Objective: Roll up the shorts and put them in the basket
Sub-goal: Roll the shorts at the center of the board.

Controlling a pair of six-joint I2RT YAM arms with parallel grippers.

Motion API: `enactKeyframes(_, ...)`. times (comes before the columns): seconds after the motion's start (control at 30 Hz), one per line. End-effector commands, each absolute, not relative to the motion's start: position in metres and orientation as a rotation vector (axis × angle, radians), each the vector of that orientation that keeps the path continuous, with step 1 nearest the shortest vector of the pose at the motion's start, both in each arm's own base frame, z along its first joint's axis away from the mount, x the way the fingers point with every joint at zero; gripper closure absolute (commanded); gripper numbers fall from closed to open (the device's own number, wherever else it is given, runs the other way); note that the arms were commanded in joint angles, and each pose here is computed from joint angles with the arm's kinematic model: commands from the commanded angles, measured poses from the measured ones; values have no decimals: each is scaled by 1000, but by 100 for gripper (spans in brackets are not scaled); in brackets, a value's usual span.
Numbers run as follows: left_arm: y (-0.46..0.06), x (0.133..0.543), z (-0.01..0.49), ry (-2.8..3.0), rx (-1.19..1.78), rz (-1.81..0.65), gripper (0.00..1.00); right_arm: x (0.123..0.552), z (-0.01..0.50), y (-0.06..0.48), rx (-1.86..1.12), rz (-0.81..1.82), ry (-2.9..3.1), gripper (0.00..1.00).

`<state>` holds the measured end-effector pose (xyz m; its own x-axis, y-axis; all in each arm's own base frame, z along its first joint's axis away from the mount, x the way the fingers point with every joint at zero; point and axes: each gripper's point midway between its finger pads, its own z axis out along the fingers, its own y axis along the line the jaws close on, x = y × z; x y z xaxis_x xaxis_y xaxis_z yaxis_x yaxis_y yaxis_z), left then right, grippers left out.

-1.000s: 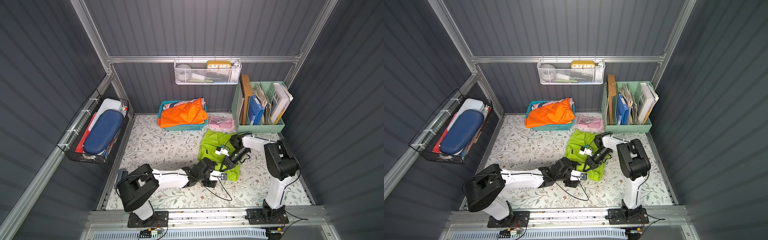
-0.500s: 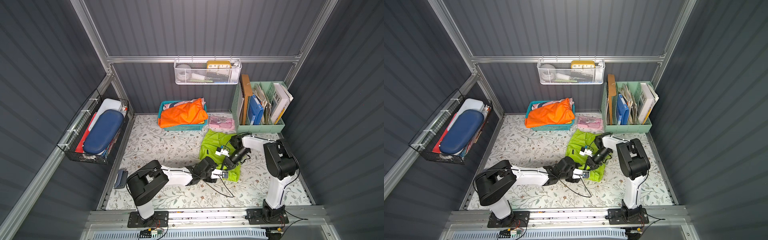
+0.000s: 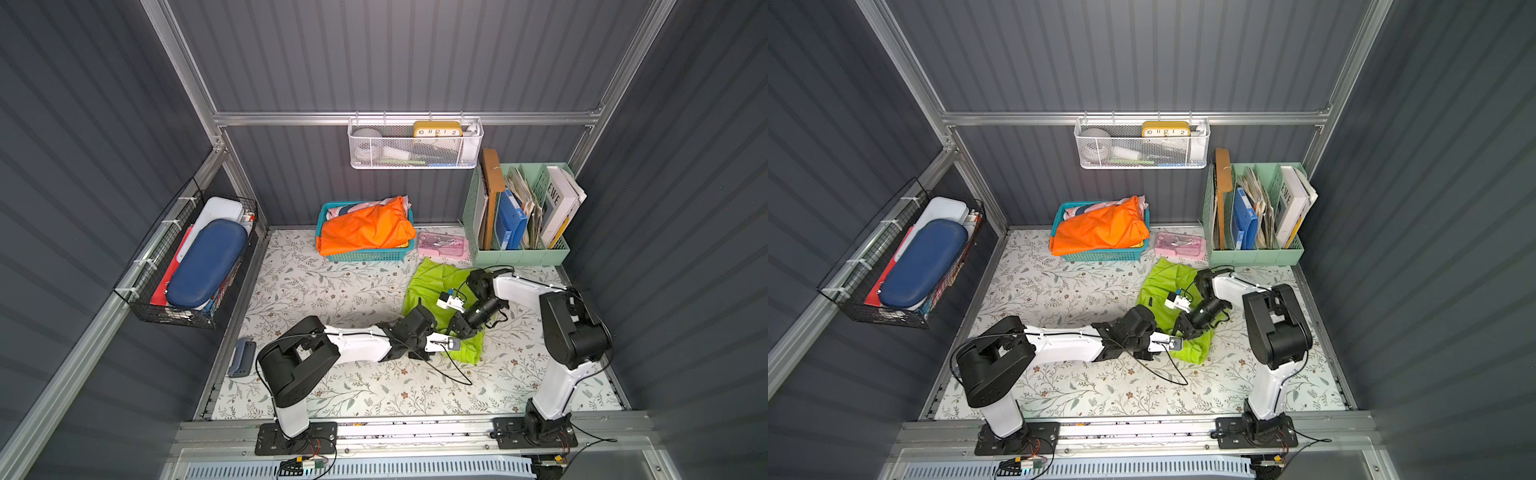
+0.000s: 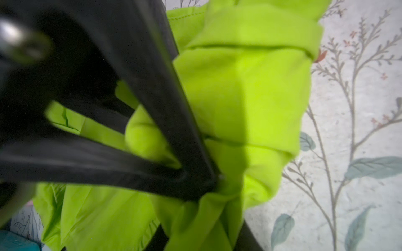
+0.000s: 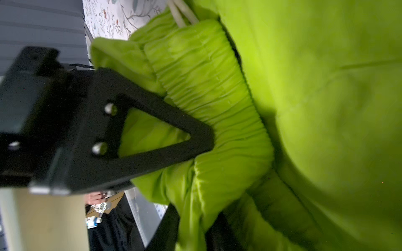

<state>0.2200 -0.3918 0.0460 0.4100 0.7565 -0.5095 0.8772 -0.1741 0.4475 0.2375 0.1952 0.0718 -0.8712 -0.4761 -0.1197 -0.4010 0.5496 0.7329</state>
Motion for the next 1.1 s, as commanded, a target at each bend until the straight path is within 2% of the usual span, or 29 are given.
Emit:
enactKeyframes(0.0, -360, 199, 17, 1528, 2103, -250, 81, 251, 85, 195, 809, -1279, -2772, 69)
enactKeyframes(0.37, -354, 205, 31, 1611, 2103, -285, 82, 304, 104, 133, 619, -1018, -3236, 65)
enactKeyframes(0.53, -349, 211, 40, 1703, 2117, -321, 82, 316, 132, 110, 670, -840, -3487, 65)
enactKeyframes(0.67, -348, 208, 44, 1821, 2144, -400, 82, 314, 167, 97, 803, -708, -3695, 63)
enactKeyframes(0.8, -347, 202, 44, 1927, 2173, -455, 82, 298, 192, 102, 1078, -722, -3783, 62)
enactKeyframes(1.07, -367, 192, 71, 2092, 2134, -750, 80, 260, 221, 100, 1457, -598, -3852, 58)
